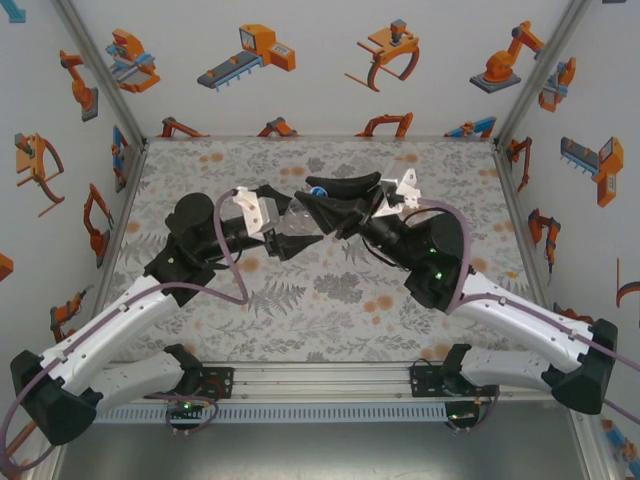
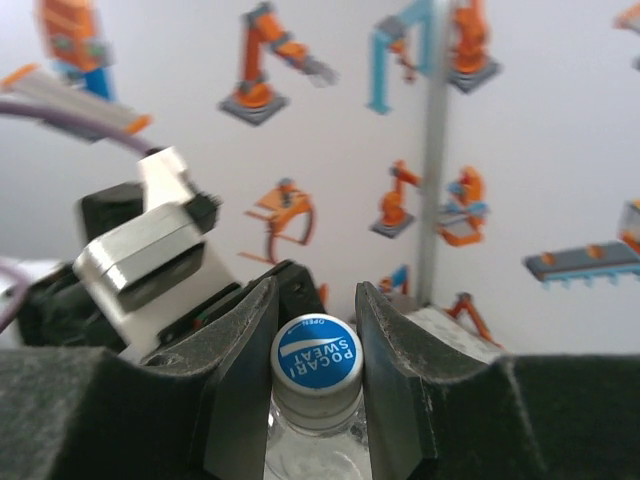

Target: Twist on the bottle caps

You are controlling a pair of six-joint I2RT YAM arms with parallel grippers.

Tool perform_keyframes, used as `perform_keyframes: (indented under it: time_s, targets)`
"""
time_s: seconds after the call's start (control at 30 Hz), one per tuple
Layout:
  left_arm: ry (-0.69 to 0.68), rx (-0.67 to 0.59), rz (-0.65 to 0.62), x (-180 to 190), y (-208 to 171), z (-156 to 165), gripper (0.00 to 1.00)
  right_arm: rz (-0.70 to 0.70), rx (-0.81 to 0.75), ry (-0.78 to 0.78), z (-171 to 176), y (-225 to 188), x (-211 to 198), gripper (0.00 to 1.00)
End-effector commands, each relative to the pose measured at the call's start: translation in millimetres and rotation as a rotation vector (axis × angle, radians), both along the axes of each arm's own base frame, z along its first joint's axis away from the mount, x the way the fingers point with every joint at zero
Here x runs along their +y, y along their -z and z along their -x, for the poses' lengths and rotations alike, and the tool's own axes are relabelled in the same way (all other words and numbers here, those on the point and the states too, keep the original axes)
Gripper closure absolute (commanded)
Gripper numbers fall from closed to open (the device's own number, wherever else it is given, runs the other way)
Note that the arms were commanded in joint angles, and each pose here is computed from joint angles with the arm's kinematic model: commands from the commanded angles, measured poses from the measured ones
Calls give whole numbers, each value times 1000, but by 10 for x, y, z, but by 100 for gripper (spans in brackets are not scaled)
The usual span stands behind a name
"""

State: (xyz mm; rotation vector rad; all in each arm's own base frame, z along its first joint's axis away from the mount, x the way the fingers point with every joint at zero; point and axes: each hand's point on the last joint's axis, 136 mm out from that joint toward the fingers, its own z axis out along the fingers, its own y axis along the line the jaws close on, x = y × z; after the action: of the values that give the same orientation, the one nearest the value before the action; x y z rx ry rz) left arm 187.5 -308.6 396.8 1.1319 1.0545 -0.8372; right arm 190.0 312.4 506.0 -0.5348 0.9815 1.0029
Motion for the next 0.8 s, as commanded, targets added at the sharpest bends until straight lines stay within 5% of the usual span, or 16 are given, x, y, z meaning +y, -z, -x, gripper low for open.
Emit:
perform_keyframes:
  time_s: [0.0,0.27,0.53,0.67,0.77]
  targets:
    - [-218,-84,103,3,-296,-376,100,-8,118,242,-409,145,-1,100]
    - [-500,-52,148,-32,-283,-981,100,-29,208,526,-815,310,-38,100]
    - [-436,-56,104,-156,-186,-937,100,91,227,464,-757,318,-1,100]
    - [-344,-44,13,-253,4,-810,100,243,304,376,-689,384,1,69]
    - [-230,-20,-80,-324,216,-640,100,334,357,310,-573,440,-60,59]
